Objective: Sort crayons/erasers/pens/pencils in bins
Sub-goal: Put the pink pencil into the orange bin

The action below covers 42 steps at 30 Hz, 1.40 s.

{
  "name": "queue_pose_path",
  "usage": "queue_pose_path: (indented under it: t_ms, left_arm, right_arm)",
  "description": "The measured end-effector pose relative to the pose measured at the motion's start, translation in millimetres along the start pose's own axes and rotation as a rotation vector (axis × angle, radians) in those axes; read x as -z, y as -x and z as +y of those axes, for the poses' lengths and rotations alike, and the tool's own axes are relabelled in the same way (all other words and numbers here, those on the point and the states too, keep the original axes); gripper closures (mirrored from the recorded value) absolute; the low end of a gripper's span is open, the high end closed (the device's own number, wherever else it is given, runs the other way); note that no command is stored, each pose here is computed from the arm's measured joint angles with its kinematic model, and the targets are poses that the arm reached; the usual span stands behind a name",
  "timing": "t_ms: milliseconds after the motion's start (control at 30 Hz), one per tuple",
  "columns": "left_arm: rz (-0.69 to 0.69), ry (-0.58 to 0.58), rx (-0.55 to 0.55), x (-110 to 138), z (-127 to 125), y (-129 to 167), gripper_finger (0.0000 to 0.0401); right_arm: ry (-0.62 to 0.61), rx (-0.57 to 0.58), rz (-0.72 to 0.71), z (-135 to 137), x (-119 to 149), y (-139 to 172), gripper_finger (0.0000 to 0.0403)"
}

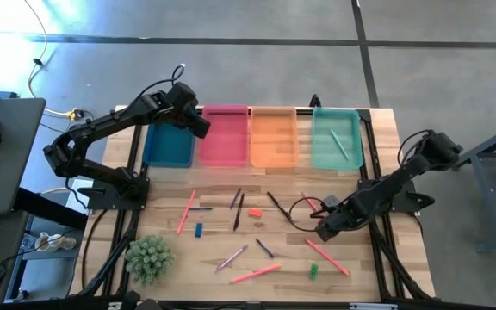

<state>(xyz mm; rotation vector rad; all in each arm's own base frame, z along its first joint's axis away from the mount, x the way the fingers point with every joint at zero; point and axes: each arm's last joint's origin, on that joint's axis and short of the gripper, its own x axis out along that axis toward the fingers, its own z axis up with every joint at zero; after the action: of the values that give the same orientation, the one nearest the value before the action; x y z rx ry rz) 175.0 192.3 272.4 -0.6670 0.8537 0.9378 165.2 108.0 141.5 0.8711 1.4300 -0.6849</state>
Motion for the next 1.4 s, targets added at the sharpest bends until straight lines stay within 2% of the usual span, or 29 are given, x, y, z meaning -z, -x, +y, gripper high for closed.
queue_pose_path:
  t_ms: [133, 233, 533, 600, 767, 933, 1067, 1267, 1400]
  left_arm:
    - [0.000, 0.000, 0.000, 0.0, 0.0, 0.0, 0.0274]
    - [0.001, 0.000, 0.000, 0.1, 0.0, 0.0, 0.0274]
    - [0.067, -0.034, 0.008, 6.0, 1.1, 0.2, 0.0274]
    - [0.083, -0.047, 0.004, 7.5, 1.6, 0.4, 0.0274]
    - [0.122, -0.073, -0.007, 11.4, 3.5, 1.5, 0.0274]
    - [0.106, -0.135, 0.007, 13.6, 6.1, 12.1, 0.0274]
    - [0.057, -0.177, 0.035, 15.3, 6.7, 26.5, 0.0274]
    - [-0.015, -0.236, 0.051, 18.8, 8.4, 46.0, 0.0274]
    - [-0.054, -0.270, 0.057, 21.3, 9.5, 56.4, 0.0274]
  right_arm:
    - [-0.003, 0.048, 0.023, 3.2, -0.1, -10.4, 0.0236]
    - [-0.005, 0.069, 0.024, 4.3, -0.3, -14.2, 0.0256]
    - [-0.004, 0.072, 0.023, 6.5, -0.2, -13.2, 0.0380]
    - [-0.003, 0.072, 0.022, 6.4, -0.2, -13.0, 0.0394]
    - [-0.001, 0.063, 0.021, 6.6, -0.3, -12.6, 0.0381]
    - [0.000, 0.014, 0.011, 8.8, -0.1, -5.3, 0.0390]
    - [0.006, -0.098, -0.049, 23.1, -1.0, 9.1, 0.0397]
    - [-0.012, -0.200, -0.132, 40.6, -6.0, 25.2, 0.0397]
    - [-0.048, -0.255, -0.237, 51.5, -13.5, 38.5, 0.0397]
